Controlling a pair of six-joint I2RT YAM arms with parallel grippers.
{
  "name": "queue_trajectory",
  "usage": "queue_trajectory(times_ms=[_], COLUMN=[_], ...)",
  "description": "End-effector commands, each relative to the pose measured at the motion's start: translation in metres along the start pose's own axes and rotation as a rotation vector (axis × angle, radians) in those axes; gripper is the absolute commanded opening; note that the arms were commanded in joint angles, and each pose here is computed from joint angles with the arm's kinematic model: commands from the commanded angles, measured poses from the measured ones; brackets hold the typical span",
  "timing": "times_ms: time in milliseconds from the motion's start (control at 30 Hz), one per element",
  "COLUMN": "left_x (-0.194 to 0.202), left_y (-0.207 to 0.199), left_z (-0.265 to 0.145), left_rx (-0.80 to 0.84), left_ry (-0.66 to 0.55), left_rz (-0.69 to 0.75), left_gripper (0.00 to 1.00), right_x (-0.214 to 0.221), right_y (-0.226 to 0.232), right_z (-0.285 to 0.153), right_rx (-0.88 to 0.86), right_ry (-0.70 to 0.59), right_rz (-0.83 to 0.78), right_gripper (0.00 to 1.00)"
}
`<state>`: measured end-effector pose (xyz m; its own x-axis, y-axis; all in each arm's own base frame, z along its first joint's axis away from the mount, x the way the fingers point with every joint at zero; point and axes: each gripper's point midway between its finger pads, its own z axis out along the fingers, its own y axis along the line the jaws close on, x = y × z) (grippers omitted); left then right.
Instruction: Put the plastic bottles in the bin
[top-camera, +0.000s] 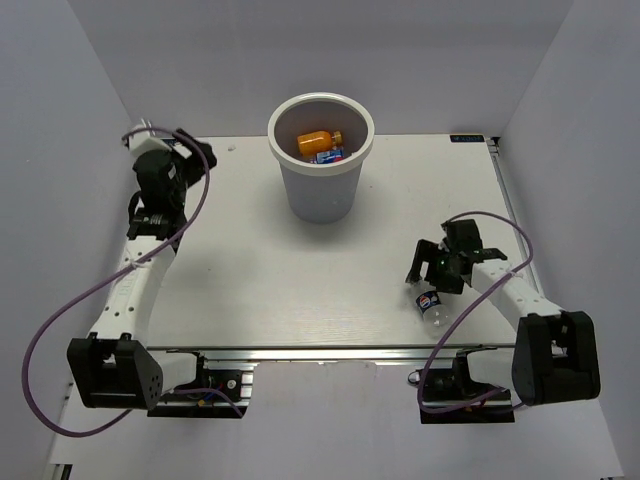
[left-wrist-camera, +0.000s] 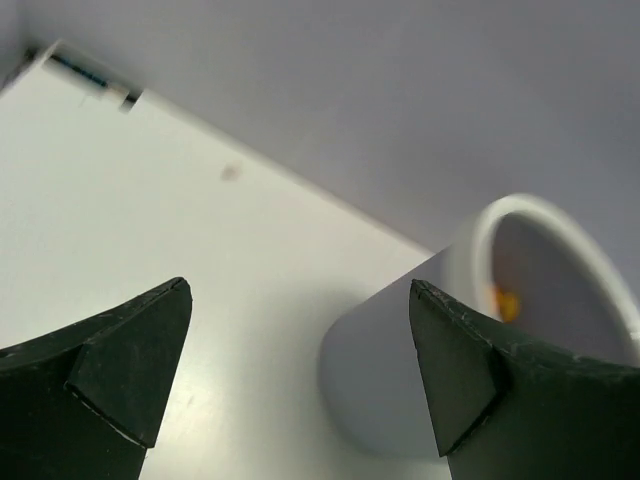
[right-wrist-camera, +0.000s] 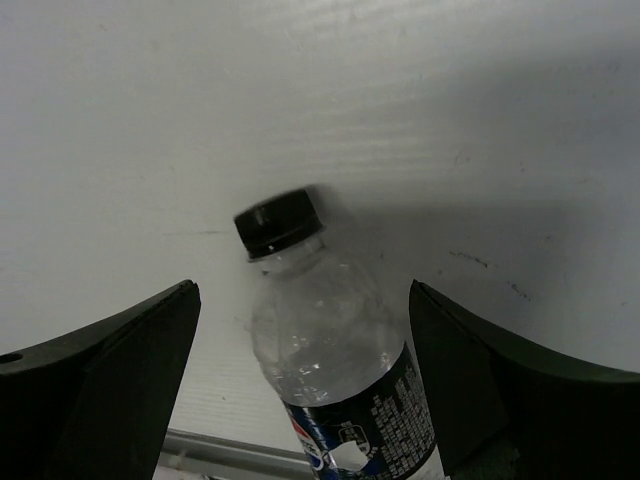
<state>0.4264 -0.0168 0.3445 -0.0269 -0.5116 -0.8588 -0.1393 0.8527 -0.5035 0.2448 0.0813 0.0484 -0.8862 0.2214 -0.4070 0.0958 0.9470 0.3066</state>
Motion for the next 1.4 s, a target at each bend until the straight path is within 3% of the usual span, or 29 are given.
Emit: queue_trajectory(times_ms=[0,167,233,300,333,367,533,633,700,733,800,900,933,1067,1200,1233,1267,1300,1367], left_x=[0.049,0.102,0.109,0.121,0.123,0.127,0.145,0.153,0.154,0.157,0.158,0.161,0.162,0.166,0.166,0.165,0.166,0.165,0.162], left_y=[0.040,0.084,0.090,0.097,0.097,0.098,0.104,0.106,0.107,0.109,0.110,0.113,0.115,0.116,0.116,0.115,0.116,0.116,0.116], left_z=[-0.005,-0.013,-0.016,-0.020,-0.022,-0.024,-0.029,-0.032,-0.033,-0.034,-0.034,-0.034,-0.034,-0.031,-0.031,-0.032,-0.033,-0.033,-0.034], left_rx=[-0.097,-0.202,-0.219,-0.230,-0.222,-0.220,-0.214,-0.207,-0.206,-0.208,-0.211,-0.220,-0.225,-0.229,-0.227,-0.221,-0.222,-0.222,-0.226], left_ry=[0.089,0.190,0.197,0.210,0.214,0.221,0.264,0.285,0.289,0.292,0.293,0.298,0.300,0.312,0.313,0.313,0.312,0.310,0.300], left_rz=[-0.070,-0.119,-0.131,-0.136,-0.141,-0.141,-0.136,-0.122,-0.113,-0.109,-0.101,-0.099,-0.101,-0.097,-0.083,-0.083,-0.081,-0.081,-0.079], left_gripper=[0.98,0.98,0.98,0.98,0.98,0.98,0.98,0.98,0.98,0.98,0.98,0.98,0.98,0.98,0.98,0.98,0.98,0.98,0.98], right_x=[0.028,0.040,0.028,0.009,0.000,-0.013,-0.094,-0.138,-0.151,-0.173,-0.194,-0.241,-0.257,-0.308,-0.343,-0.346,-0.346,-0.351,-0.352], right_y=[-0.005,-0.007,-0.004,0.016,0.027,0.043,0.139,0.187,0.214,0.234,0.254,0.289,0.303,0.342,0.368,0.374,0.377,0.385,0.388], right_z=[0.008,0.018,0.019,0.017,0.014,0.011,-0.067,-0.129,-0.163,-0.202,-0.221,-0.257,-0.288,-0.258,-0.230,-0.196,-0.189,-0.208,-0.201], right_rx=[0.014,0.054,0.076,0.027,-0.007,-0.063,-0.389,-0.575,-0.695,-0.763,-0.817,-0.846,-0.875,-0.847,-0.869,-0.879,-0.882,-0.907,-0.904], right_ry=[0.104,0.155,0.117,0.049,0.015,-0.036,-0.353,-0.566,-0.633,-0.756,-0.823,-1.019,-1.118,-1.122,-1.080,-1.010,-0.969,-1.004,-1.005], right_rz=[-0.027,-0.077,-0.096,-0.131,-0.155,-0.179,-0.296,-0.381,-0.443,-0.488,-0.526,-0.589,-0.628,-0.677,-0.660,-0.663,-0.661,-0.673,-0.672], right_gripper=[0.89,0.81,0.70,0.58,0.43,0.36,0.27,0.28,0.28,0.29,0.29,0.33,0.32,0.33,0.41,0.42,0.45,0.49,0.57])
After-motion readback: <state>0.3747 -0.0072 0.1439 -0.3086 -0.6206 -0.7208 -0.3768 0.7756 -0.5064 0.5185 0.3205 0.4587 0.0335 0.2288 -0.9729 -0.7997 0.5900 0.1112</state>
